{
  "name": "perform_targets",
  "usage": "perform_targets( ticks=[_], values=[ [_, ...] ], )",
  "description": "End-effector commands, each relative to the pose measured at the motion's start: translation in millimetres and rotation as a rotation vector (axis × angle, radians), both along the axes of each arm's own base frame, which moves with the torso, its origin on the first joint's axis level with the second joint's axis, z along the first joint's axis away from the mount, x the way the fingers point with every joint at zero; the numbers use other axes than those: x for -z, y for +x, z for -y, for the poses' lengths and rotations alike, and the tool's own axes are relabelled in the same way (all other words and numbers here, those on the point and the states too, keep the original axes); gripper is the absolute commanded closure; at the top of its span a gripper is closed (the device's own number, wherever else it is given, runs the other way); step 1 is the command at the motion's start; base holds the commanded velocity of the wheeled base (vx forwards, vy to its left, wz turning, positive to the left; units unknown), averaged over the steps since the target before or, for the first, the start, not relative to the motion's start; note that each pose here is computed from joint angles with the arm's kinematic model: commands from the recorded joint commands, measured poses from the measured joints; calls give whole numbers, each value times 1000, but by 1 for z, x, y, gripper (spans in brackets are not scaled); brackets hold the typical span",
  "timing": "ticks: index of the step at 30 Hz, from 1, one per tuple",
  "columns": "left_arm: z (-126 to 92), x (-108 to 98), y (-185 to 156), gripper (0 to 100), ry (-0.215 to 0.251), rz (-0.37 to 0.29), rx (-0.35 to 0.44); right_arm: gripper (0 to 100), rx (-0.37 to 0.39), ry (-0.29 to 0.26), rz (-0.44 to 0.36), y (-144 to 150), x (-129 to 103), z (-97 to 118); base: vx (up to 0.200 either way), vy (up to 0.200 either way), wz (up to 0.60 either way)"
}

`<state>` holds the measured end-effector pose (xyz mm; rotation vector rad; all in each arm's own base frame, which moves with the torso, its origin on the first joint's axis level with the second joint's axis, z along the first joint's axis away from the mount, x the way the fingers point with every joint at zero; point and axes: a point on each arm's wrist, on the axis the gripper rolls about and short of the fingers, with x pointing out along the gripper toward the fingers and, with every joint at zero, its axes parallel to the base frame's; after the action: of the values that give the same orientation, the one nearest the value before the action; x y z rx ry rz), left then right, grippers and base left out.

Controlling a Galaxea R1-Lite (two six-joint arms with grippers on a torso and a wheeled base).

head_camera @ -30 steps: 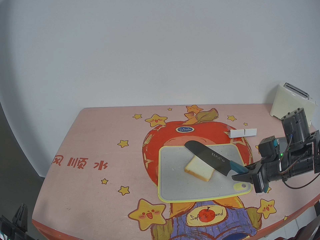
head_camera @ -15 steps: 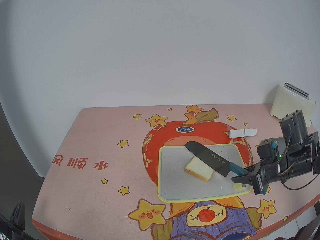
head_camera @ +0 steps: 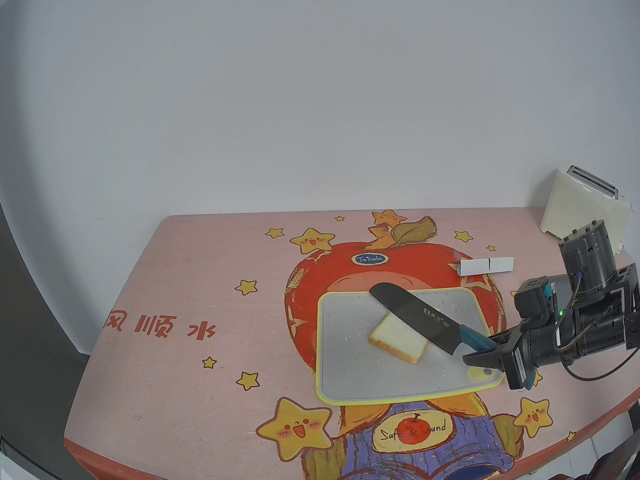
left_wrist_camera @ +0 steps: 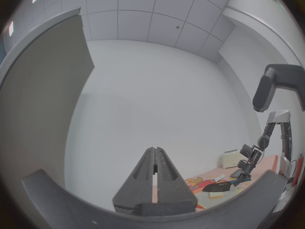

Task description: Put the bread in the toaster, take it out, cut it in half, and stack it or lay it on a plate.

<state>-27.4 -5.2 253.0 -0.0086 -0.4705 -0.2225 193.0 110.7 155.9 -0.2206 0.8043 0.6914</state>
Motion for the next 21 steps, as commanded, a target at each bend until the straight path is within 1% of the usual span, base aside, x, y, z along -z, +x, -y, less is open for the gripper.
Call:
perform_targets(
  ticks=[1, 4, 7, 10, 12, 15, 16, 18, 19, 20, 21],
  values=[
    [4, -39, 141, 100, 89, -238, 226, 100, -7, -5, 1, -3, 0, -2, 0, 0, 0],
    [5, -31, 159, 100, 121, -296, 308, 100, -23, -7, -3, -7, 1, -4, 0, 0, 0],
    [6, -26, 168, 100, 142, -325, 357, 100, -23, -5, 1, -7, 0, -4, 0, 0, 0],
    [6, -24, 178, 100, 151, -343, 368, 100, -20, -3, 5, -7, -1, -3, 0, 0, 0],
    [11, -24, 190, 100, 159, -357, 396, 100, -17, -3, 5, -7, -1, -3, 0, 0, 0],
    [27, -26, 201, 100, 175, -360, 475, 100, -17, -1, 8, -7, -2, -3, 0, 0, 0],
    [29, -27, 202, 100, 178, -359, 487, 100, -17, -1, 8, -6, -2, -3, 0, 0, 0],
    [48, -25, 213, 100, 191, -378, 577, 100, -18, -2, 6, -6, -1, -4, 0, 0, 0],
    [50, -25, 214, 100, 194, -382, 591, 100, -18, -2, 6, -6, -1, -4, 0, 0, 0],
    [62, -21, 219, 100, 203, -397, 639, 100, -17, -2, 7, -6, -1, -4, 0, 0, 0],
    [70, -18, 221, 100, 209, -412, 668, 100, -17, -3, 5, -6, -1, -4, 0, 0, 0]
  ],
)
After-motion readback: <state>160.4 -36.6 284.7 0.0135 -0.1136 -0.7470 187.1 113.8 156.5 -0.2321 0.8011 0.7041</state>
